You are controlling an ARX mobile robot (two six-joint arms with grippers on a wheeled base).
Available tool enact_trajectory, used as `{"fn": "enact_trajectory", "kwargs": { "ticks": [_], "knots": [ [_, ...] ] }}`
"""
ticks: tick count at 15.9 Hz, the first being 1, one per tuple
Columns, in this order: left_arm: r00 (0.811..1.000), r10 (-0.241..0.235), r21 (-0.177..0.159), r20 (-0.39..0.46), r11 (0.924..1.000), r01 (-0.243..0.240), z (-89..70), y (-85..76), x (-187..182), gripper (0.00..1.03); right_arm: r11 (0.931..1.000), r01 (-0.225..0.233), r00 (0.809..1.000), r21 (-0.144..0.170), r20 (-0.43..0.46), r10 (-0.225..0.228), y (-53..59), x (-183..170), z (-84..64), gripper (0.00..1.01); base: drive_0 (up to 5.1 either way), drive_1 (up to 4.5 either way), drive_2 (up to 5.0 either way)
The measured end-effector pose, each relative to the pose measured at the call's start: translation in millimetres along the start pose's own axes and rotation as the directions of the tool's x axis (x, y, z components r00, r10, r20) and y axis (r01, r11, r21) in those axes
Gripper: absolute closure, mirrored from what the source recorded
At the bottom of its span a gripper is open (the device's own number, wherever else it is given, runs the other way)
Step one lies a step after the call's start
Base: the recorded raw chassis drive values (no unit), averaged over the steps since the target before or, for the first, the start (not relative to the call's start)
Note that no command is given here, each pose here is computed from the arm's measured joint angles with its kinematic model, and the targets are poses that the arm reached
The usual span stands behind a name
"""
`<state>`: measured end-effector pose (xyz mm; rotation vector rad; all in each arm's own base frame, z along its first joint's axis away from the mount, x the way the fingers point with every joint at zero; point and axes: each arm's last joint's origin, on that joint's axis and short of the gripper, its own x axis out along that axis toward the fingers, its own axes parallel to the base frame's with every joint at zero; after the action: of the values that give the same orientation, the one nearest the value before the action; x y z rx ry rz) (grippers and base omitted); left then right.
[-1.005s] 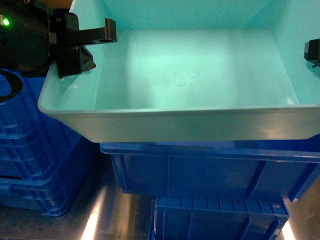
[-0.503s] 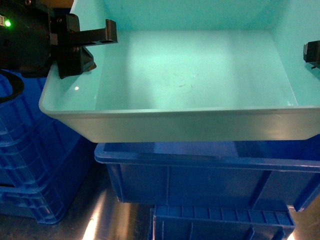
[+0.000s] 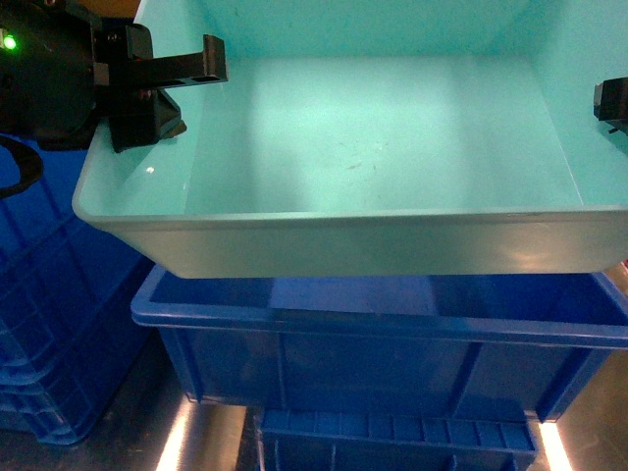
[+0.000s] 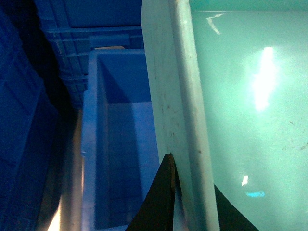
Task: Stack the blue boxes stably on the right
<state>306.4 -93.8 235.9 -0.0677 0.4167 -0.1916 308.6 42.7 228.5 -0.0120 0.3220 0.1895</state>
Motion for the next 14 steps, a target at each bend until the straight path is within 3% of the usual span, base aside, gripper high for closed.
{"fn": "enact_trajectory", "kwargs": {
  "ticks": [14],
  "knots": [
    [1.000, -0.001, 0.001, 0.000, 1.0000, 0.001, 0.0, -1.3, -0.6, 0.98, 1.0000, 0.003, 1.000, 0.000, 0.000, -0.003, -0.4, -1.1, 0.3, 0.94, -0.2, 4.11, -4.5]
  ]
}}
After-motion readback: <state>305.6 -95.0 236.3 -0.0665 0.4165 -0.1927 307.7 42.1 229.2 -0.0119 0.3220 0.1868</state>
